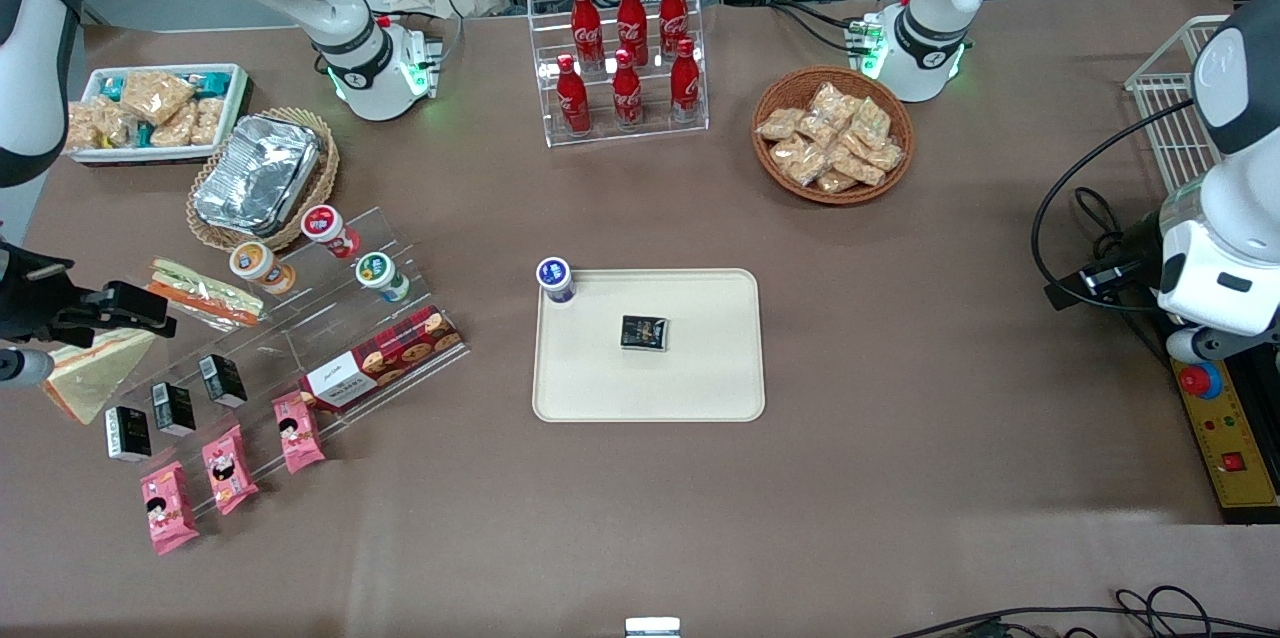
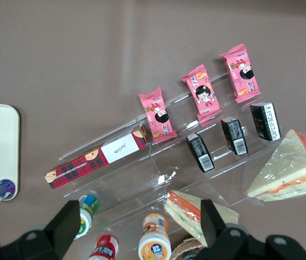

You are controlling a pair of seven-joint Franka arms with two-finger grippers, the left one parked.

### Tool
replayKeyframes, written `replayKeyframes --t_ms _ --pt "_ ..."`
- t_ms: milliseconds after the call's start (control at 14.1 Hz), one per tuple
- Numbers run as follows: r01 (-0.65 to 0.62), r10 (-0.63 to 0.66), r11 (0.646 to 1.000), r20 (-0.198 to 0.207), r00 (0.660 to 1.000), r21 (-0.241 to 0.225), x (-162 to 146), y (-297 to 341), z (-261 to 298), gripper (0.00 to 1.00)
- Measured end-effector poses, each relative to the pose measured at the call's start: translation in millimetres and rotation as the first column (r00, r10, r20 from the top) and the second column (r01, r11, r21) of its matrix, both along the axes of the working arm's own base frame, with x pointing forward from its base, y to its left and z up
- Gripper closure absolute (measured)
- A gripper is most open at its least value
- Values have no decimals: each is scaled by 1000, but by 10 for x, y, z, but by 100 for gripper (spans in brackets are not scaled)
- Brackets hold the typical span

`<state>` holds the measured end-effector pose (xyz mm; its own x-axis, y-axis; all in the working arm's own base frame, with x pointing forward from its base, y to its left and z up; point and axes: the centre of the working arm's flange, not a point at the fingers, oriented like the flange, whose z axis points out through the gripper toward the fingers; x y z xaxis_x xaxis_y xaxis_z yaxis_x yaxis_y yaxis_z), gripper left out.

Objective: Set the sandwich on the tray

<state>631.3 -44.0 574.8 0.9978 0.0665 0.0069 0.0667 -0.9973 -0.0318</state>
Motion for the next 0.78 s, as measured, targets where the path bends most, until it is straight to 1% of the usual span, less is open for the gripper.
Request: replayKeyframes --t_ms 354,496,638,780 --pt "22 -22 1000 -9 1000 -13 -12 -108 -35 2" --pt "74 -74 997 -8 997 -19 -19 -216 -48 2" --pt "123 -122 992 7 992 -29 -23 -405 -42 2" --pt "179 -177 983 39 983 -48 2 -724 -91 2"
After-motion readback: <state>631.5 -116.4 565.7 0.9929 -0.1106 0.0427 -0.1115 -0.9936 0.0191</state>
